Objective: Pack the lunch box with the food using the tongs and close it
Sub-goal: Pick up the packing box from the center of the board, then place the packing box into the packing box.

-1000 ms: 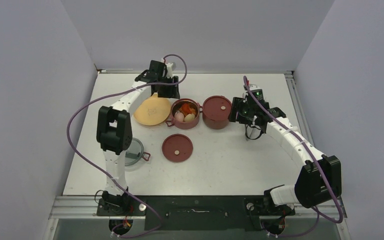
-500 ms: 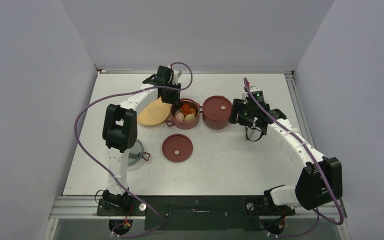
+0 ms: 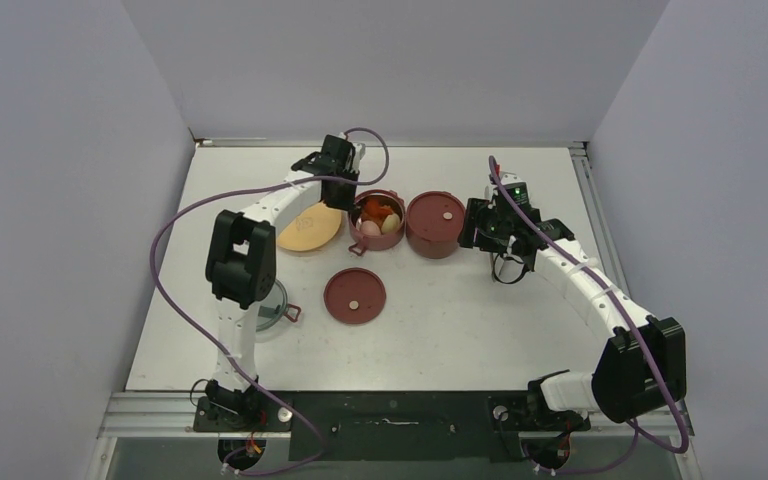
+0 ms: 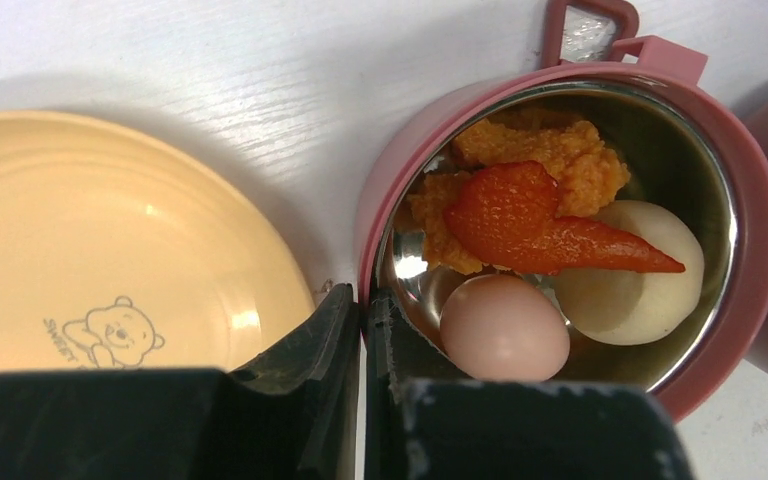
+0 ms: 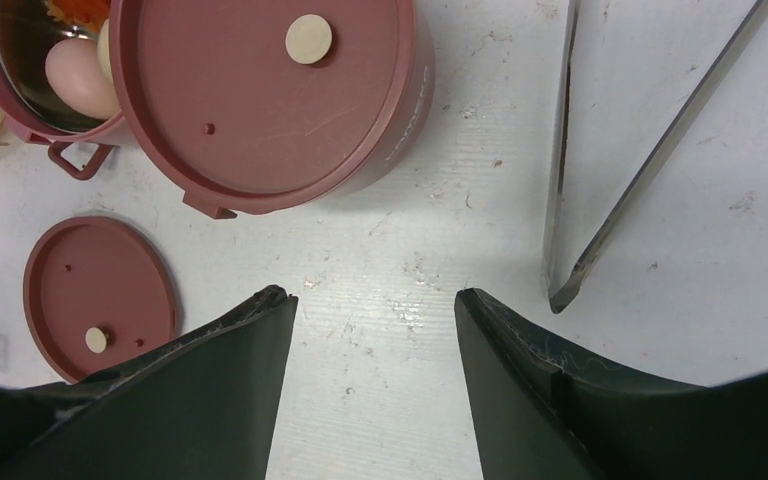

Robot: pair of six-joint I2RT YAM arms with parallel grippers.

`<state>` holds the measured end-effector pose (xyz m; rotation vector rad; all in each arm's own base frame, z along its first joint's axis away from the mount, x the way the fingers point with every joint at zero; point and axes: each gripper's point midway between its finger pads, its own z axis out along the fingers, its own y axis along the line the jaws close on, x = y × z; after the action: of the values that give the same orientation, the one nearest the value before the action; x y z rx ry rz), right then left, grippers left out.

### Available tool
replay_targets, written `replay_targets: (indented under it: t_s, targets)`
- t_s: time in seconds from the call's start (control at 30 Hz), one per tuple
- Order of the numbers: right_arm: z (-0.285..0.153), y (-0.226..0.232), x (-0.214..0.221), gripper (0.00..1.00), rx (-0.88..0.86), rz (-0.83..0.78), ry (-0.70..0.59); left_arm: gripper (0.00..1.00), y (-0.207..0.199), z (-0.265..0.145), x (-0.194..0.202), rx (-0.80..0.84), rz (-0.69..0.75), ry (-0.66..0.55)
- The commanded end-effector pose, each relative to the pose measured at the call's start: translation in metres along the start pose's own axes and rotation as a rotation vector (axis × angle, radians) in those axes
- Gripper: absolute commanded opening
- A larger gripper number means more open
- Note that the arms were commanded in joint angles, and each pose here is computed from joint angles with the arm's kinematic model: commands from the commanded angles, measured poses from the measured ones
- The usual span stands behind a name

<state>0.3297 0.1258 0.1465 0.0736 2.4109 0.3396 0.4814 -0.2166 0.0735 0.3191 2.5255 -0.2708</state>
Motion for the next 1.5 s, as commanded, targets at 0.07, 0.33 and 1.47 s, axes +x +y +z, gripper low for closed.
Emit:
replay_targets:
  t_s: [0.07, 0.33, 1.47]
  targets:
    - [-0.012, -0.001, -0.01, 0.61, 0.006, 0.007, -0.058, 0.0, 0.01, -0.033, 0.0, -0.129, -0.04, -0.016]
    - [-0.013, -0.003, -0.011, 0.61, 0.016, 0.009, -0.066, 0.0, 0.008, -0.062, 0.001, -0.076, -0.161, -0.045]
    - [-0.024, -0.088, -0.037, 0.64, 0.15, 0.234, -0.224, 0.0, -0.127, -0.189, -0.092, 0.286, -0.347, -0.375]
